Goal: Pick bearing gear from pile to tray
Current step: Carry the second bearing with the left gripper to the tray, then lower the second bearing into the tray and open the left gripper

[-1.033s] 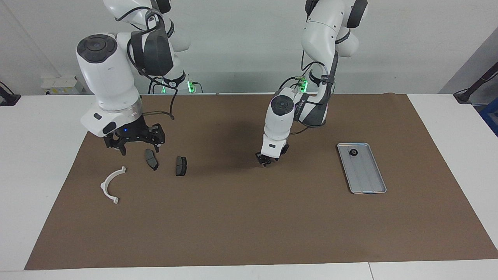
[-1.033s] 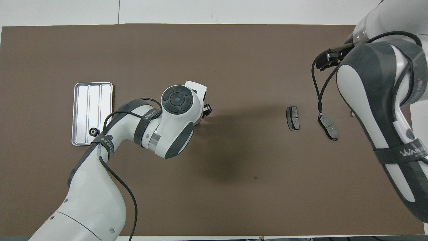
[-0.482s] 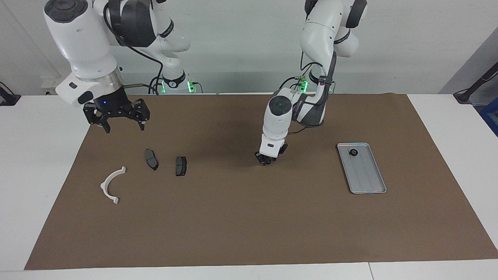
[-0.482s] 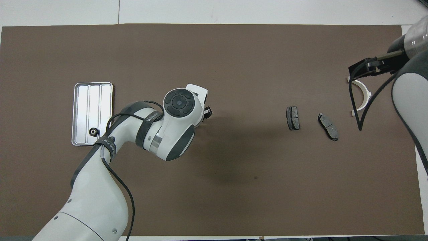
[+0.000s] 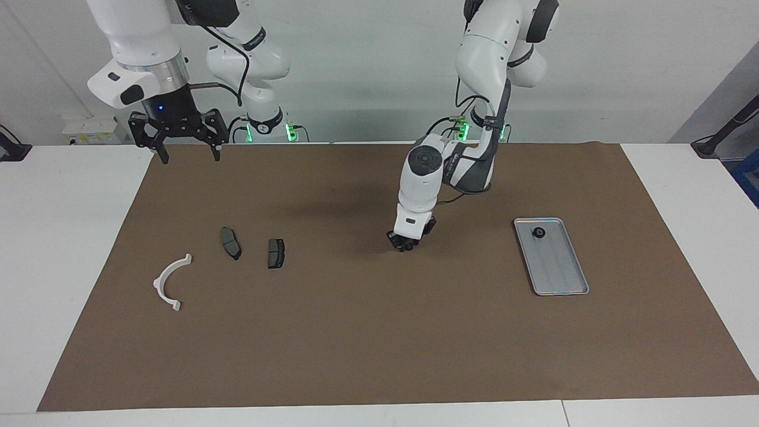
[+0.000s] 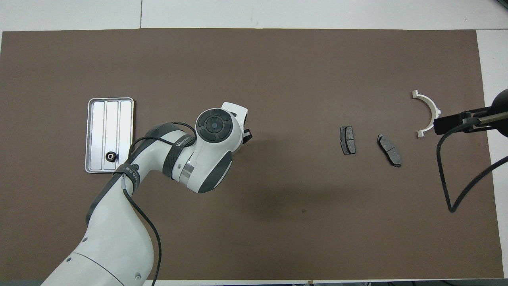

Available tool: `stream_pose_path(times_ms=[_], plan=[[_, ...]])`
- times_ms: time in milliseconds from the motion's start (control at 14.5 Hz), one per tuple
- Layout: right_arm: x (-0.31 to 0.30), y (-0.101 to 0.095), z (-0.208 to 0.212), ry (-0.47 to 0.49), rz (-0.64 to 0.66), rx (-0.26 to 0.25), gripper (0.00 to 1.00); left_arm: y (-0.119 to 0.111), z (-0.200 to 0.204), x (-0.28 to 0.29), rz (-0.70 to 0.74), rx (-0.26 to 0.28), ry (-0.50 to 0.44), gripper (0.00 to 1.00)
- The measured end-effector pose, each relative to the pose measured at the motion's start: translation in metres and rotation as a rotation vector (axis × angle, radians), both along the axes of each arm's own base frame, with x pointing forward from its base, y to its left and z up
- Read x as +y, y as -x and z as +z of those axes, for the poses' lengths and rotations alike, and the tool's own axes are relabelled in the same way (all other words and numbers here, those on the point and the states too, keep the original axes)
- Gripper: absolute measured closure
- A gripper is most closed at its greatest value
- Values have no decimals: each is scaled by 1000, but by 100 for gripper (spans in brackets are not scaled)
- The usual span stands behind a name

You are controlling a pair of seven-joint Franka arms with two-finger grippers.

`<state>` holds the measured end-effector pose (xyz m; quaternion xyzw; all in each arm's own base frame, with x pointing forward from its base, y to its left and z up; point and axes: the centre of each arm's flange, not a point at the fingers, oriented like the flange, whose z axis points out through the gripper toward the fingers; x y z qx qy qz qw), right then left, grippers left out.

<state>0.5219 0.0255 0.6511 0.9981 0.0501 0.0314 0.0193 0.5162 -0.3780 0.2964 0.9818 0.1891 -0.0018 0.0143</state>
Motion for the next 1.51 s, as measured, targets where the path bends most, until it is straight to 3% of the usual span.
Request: stream_pose_path(times_ms=[69,207,413,620,895,1171,1515], plan=[[-6,1,-2,-28,-14,6,0,0,0,0,3,0,-1,76],[-15,-1,-9,-50,-34,19,0,-3,1,5,14,15,-14,76],[-19,-4,-16,-52,-42,32,0,-31,31,42,41,22,-47,76],[-19,-5,-16,-52,-42,32,0,-70,69,138,-13,4,-45,76],[-19,-5,-16,-52,-42,32,0,-107,69,298,-144,3,-44,76],[-19,-5,-16,-52,-43,32,0,-105,45,366,-199,-28,-45,76],[-20,-5,-16,-53,-65,31,0,-100,24,368,-209,-57,-43,76]])
